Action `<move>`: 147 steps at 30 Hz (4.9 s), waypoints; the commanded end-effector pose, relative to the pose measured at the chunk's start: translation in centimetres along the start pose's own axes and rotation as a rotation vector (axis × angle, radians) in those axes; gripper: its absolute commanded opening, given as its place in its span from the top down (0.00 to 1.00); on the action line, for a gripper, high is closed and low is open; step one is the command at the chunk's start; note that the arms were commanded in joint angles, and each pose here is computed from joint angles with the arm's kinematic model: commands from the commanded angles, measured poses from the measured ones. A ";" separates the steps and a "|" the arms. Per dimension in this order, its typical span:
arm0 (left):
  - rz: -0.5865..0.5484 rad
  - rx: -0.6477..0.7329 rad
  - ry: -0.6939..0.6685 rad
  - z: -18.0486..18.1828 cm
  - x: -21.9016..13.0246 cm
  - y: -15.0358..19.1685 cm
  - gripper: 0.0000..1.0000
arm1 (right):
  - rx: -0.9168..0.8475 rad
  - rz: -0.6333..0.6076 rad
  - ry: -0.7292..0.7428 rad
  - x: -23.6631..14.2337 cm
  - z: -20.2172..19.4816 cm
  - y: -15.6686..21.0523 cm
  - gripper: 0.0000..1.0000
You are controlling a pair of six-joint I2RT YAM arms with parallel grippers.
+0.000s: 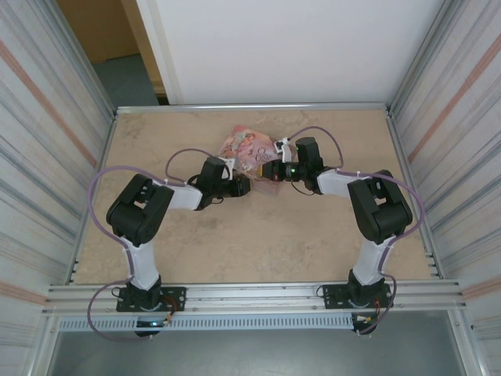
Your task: Unlock the padlock with the key
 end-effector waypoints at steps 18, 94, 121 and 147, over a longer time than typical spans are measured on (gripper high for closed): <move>0.048 -0.123 0.082 -3.9 -3.4 -1.1 0.81 | -0.245 0.029 0.180 -7.7 4.0 7.5 1.00; 0.142 -0.301 0.152 -7.5 -7.4 -0.8 0.85 | -0.525 -0.185 0.358 -1.1 3.5 11.3 1.00; 0.144 -0.307 0.147 -7.3 -7.2 -0.5 0.85 | -0.508 -0.199 0.332 -1.4 3.4 11.4 1.00; 0.138 -0.313 0.146 -7.3 -7.1 -0.5 0.84 | -0.516 -0.200 0.311 -1.5 3.9 11.6 1.00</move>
Point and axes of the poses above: each hand's point on the last joint's axis, 136 mm out from that joint toward the fingers, its own x axis out along the fingers, its own z axis along the line the jaws close on, y = z × x, the point moved 8 cm from there along -x, back along the fingers, and after that the axes turned 10 degrees about x, right-handed, at the moved point
